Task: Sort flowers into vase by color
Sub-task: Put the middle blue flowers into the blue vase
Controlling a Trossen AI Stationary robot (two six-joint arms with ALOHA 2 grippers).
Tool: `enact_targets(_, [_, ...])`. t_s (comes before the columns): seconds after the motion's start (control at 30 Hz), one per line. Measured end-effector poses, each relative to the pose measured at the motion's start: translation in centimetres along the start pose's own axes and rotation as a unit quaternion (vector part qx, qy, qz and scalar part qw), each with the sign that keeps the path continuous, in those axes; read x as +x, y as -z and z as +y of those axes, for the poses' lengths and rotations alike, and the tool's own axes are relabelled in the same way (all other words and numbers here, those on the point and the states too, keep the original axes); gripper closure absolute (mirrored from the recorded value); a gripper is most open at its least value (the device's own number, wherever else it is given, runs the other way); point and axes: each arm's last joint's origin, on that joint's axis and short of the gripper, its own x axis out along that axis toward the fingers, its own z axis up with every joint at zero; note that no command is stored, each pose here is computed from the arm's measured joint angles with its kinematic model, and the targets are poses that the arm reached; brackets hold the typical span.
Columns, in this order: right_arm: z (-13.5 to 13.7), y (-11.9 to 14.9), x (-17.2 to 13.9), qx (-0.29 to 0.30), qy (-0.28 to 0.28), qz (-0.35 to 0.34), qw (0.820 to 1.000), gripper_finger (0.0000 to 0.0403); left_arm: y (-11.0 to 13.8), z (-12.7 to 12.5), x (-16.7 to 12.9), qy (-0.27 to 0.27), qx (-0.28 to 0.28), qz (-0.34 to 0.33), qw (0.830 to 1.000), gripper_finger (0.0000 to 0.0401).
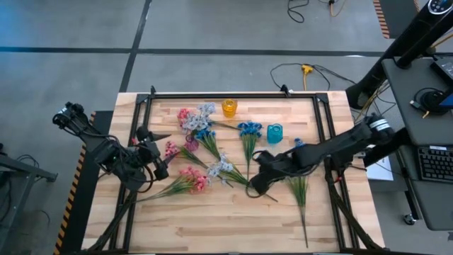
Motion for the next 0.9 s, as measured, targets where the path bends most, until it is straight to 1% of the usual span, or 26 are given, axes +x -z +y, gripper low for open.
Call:
enact_targets(0.1, [1.0,-0.7,0.9,-0.001,0.031,0.003,1.000,0.0332,0.2,0.0,0.0,0.021,0.006,0.018,1.000,0.0100])
enact_targets(0.3, [2.1,-2.6,2.8,0.010,0.065,-0.007,0.998,0.0252,0.9,0.5,-0.1,0.007,-0.003,0.041,0.999,0.0100])
enact_targets(0.37, [1.8,-3.4,3.5,0.017,0.080,-0.017,0.996,0.0226,1.1,0.7,-0.1,0.001,-0.010,0.049,0.999,0.0100])
enact_targets(0.5, [0.3,-5.1,5.3,0.039,0.127,-0.035,0.990,0.0187,1.3,0.9,-0.1,-0.005,-0.013,0.055,0.998,0.0100])
enact_targets(0.67, [-1.4,-6.7,7.6,0.067,0.168,-0.042,0.983,0.0163,1.3,0.9,-0.1,-0.005,-0.012,0.054,0.998,0.0100])
enact_targets(0.9, [-2.8,-7.5,10.8,0.085,0.207,-0.039,0.974,0.0154,1.3,0.9,-0.1,-0.005,-0.011,0.055,0.998,0.0100])
